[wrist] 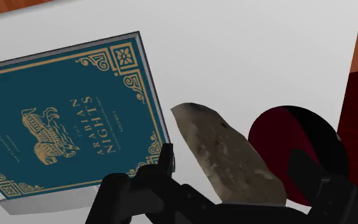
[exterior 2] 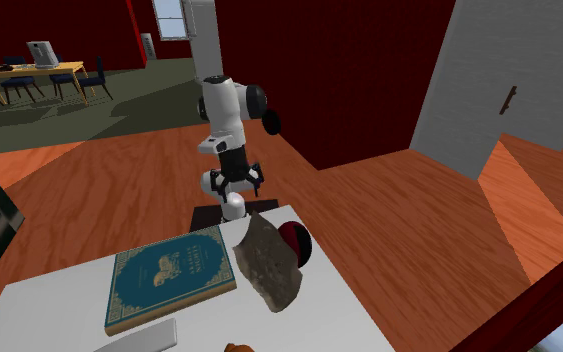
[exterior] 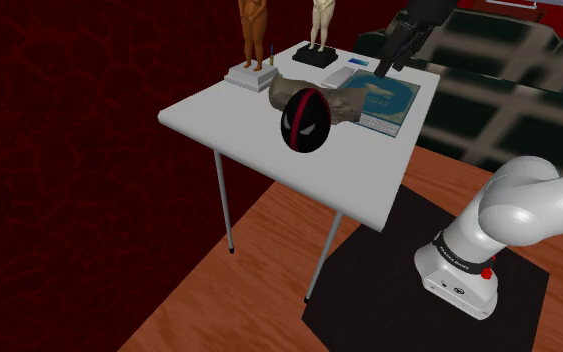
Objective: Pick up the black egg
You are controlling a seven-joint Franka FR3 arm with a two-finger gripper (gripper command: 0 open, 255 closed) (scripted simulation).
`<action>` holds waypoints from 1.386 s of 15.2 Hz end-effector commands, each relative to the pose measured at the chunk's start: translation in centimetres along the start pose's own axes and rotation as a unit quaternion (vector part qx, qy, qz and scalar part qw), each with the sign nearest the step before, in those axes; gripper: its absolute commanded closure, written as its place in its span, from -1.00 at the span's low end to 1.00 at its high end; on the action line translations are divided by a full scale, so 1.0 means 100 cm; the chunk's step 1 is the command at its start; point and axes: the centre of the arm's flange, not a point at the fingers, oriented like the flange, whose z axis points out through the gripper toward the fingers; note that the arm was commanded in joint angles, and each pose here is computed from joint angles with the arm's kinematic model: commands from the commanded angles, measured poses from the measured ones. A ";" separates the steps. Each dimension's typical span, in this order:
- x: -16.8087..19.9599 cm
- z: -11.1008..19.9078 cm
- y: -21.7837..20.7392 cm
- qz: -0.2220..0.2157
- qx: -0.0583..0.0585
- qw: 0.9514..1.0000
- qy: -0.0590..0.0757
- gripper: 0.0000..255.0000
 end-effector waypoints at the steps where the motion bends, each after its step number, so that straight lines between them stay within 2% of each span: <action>1: 0.000 0.000 0.000 0.000 0.000 1.000 0.000 -1.00; 2: 0.005 0.003 -0.009 0.049 0.011 0.999 -0.015 -1.00; 3: 0.011 0.005 -0.018 0.097 0.022 0.995 -0.029 -1.00; 4: 0.017 0.007 -0.026 0.145 0.034 0.988 -0.043 -1.00; 5: 0.025 0.010 -0.034 0.193 0.045 0.978 -0.058 -1.00; 6: 0.033 0.012 -0.041 0.240 0.056 0.966 -0.072 -1.00; 7: 0.041 0.015 -0.047 0.287 0.066 0.952 -0.086 -1.00; 8: 0.050 0.018 -0.052 0.333 0.077 0.935 -0.100 -1.00; 9: 0.059 0.021 -0.057 0.378 0.087 0.915 -0.113 -1.00; 10: 0.069 0.024 -0.061 0.422 0.097 0.893 -0.126 -1.00; 11: 0.079 0.027 -0.064 0.465 0.107 0.868 -0.139 -1.00; 12: 0.089 0.031 -0.066 0.506 0.117 0.841 -0.151 -1.00; 13: 0.099 0.034 -0.067 0.546 0.126 0.812 -0.163 -1.00; 14: 0.109 0.038 -0.067 0.585 0.135 0.780 -0.175 -1.00; 15: 0.111 0.039 -0.067 0.591 0.136 0.775 -0.177 -1.00; 21: 0.103 0.070 -0.064 0.591 0.136 0.775 -0.177 -1.00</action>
